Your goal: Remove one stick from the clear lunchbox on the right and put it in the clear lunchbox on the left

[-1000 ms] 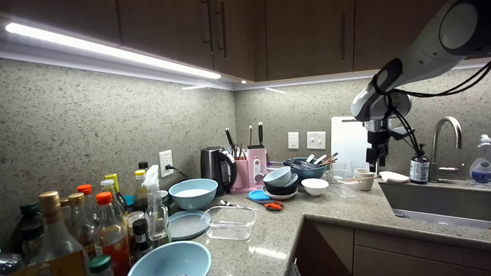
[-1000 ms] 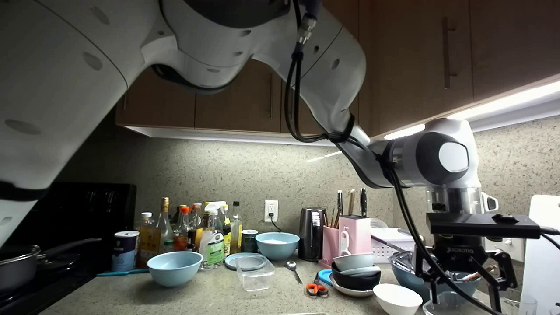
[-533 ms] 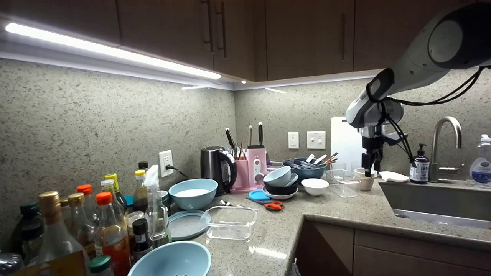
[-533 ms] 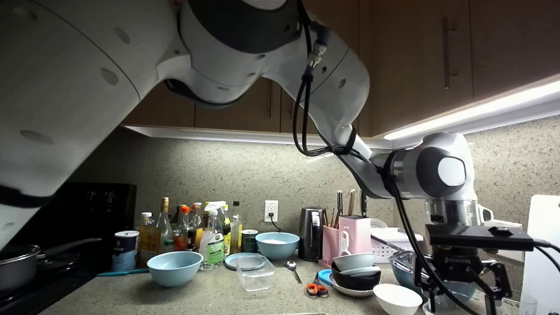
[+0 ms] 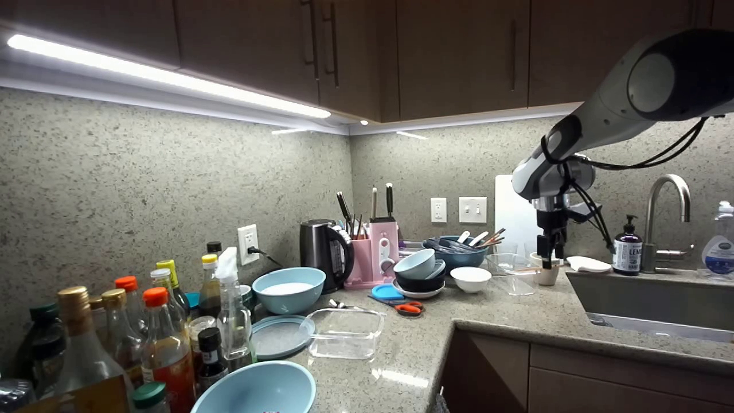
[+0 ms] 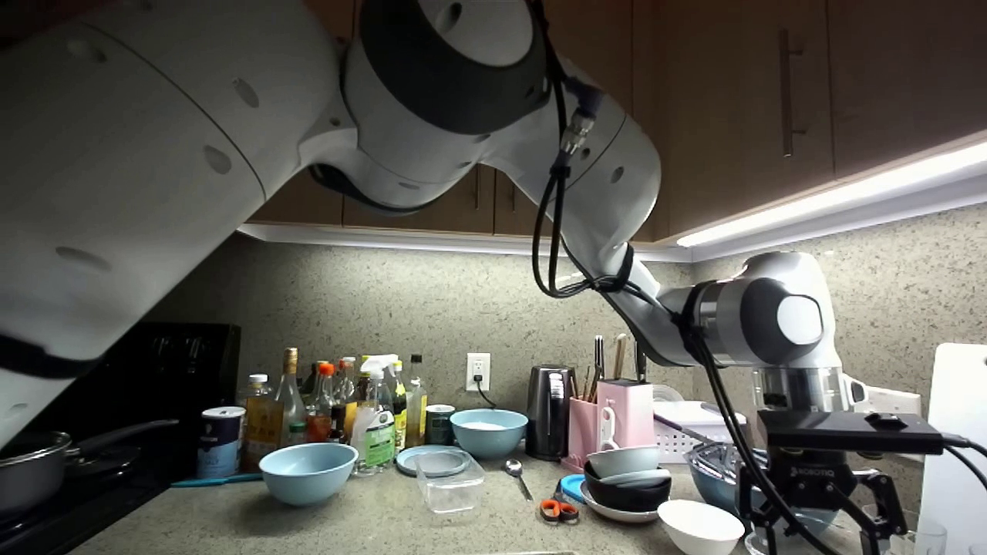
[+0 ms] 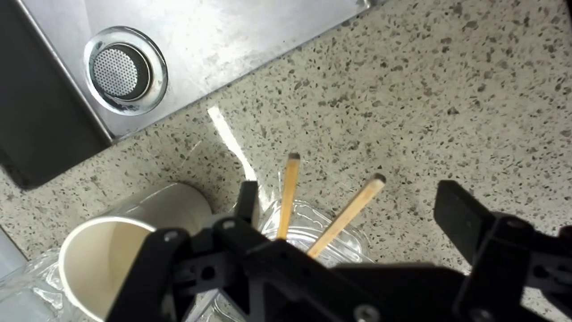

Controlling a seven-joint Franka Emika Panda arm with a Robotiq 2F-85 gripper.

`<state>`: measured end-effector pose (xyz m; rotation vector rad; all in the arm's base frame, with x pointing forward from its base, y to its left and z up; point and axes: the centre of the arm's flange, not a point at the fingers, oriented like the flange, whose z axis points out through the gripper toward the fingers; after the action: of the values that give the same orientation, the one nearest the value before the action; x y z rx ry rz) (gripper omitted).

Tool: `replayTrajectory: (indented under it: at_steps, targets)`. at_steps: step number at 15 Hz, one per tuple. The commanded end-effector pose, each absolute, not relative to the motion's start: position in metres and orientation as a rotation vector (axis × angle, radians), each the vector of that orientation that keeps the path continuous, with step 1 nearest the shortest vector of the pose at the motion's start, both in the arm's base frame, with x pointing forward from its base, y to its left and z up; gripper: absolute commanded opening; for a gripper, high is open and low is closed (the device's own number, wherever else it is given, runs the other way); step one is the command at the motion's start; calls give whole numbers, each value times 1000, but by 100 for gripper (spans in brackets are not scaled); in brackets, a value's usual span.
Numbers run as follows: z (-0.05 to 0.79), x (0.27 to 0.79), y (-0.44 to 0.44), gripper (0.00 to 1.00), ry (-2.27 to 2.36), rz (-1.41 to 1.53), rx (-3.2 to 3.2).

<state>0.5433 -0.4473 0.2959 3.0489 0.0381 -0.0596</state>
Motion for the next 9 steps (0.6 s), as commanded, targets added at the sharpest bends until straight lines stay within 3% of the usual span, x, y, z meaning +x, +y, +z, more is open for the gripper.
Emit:
replayTrajectory:
  at_steps: [1,3,4,5,9]
  targets:
    - [289,553,-462,100,72,-83,3035]
    - [285,556,-464,100,79,-89,3035]
    - [284,558,-466,84,82,-92,3033]
    - [283,559,-467,74,83,-95,3032]
    - [283,562,-470,47,73,-98,3025]
